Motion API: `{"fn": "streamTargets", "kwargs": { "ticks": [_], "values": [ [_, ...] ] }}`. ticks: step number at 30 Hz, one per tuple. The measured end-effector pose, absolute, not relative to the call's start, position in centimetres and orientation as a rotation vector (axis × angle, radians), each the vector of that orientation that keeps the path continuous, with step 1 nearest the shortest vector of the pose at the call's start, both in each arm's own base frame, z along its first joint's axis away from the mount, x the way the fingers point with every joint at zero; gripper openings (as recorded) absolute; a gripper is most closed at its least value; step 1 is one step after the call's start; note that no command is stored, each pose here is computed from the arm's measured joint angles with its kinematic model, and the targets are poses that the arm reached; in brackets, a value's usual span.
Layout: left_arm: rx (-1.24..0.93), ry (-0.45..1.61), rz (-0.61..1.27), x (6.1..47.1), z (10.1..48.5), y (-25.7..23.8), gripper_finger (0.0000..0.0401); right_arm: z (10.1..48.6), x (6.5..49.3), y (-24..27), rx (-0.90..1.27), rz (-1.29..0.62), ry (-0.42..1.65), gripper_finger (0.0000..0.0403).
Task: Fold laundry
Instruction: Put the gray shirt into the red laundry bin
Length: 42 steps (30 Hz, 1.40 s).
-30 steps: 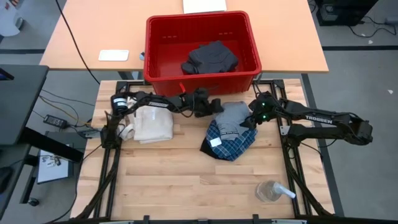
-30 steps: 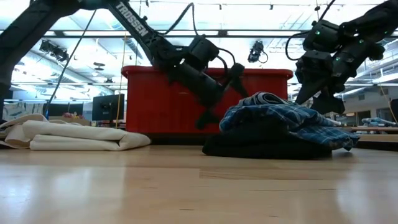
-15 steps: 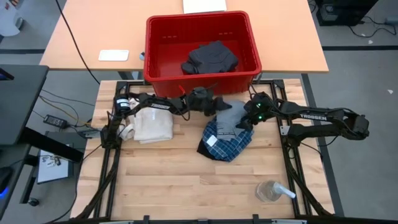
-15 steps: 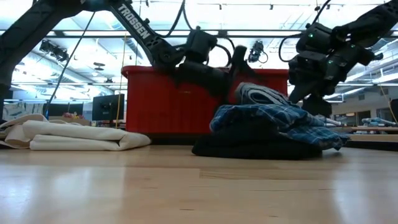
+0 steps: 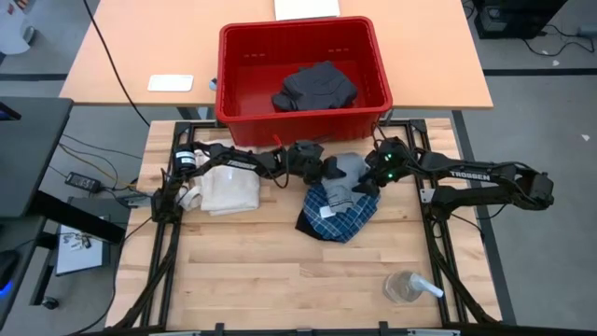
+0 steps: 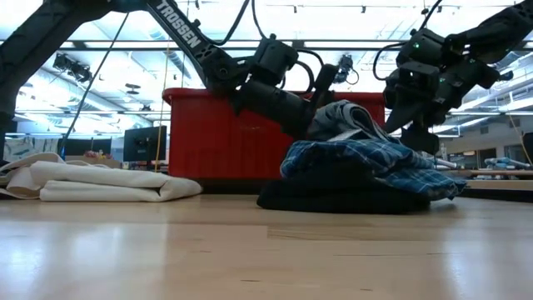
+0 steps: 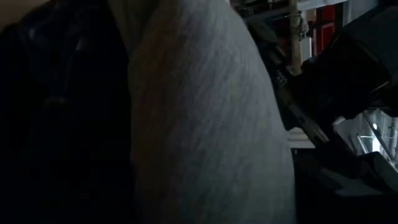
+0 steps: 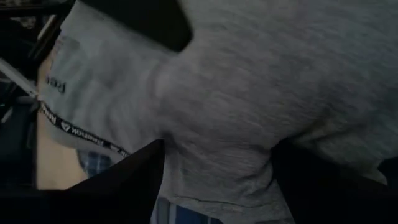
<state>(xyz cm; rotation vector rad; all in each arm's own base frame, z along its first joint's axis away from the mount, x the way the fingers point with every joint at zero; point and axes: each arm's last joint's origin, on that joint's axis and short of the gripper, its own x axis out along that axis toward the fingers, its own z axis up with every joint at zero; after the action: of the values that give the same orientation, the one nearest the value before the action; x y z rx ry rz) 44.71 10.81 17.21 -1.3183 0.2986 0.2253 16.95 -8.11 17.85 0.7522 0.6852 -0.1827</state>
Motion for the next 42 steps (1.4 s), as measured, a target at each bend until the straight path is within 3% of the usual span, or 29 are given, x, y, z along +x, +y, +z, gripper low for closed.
{"fn": "streamTargets", "kwargs": {
  "ticks": [6,7,17,24,29,33,38,42],
  "values": [
    [-1.275,0.286,0.164,44.6,17.6,11.6,0.0059,18.7,17.0,-7.9,0.813,-0.129,0.710,0.0299],
    [-1.269,0.274,0.137,44.6,17.8,11.8,0.0054,19.2,17.0,-7.9,0.817,-0.125,0.716,0.0299],
    [-1.215,0.202,-0.054,42.6,22.3,15.1,0.0056,28.0,15.6,-7.6,0.747,-0.132,0.579,0.0299],
    [-1.187,0.147,-0.173,41.6,25.6,15.5,0.0056,35.1,12.4,-7.0,0.585,-0.289,0.374,0.0299],
    [-1.163,0.036,-0.272,42.3,30.5,16.2,0.0056,38.9,10.2,-6.7,0.488,-0.433,0.212,0.0299],
    [-1.089,0.024,-0.239,42.5,34.6,17.6,0.0056,39.8,9.4,-6.9,0.465,-0.476,0.171,0.0299],
    [-0.923,-0.059,-0.055,40.6,40.0,21.1,0.0056,39.8,9.2,-7.3,0.471,-0.523,0.166,0.0299],
    [-0.899,-0.102,0.046,39.0,40.4,25.1,0.0056,40.0,9.1,-7.5,0.461,-0.535,0.141,0.0299]
  ]
}}
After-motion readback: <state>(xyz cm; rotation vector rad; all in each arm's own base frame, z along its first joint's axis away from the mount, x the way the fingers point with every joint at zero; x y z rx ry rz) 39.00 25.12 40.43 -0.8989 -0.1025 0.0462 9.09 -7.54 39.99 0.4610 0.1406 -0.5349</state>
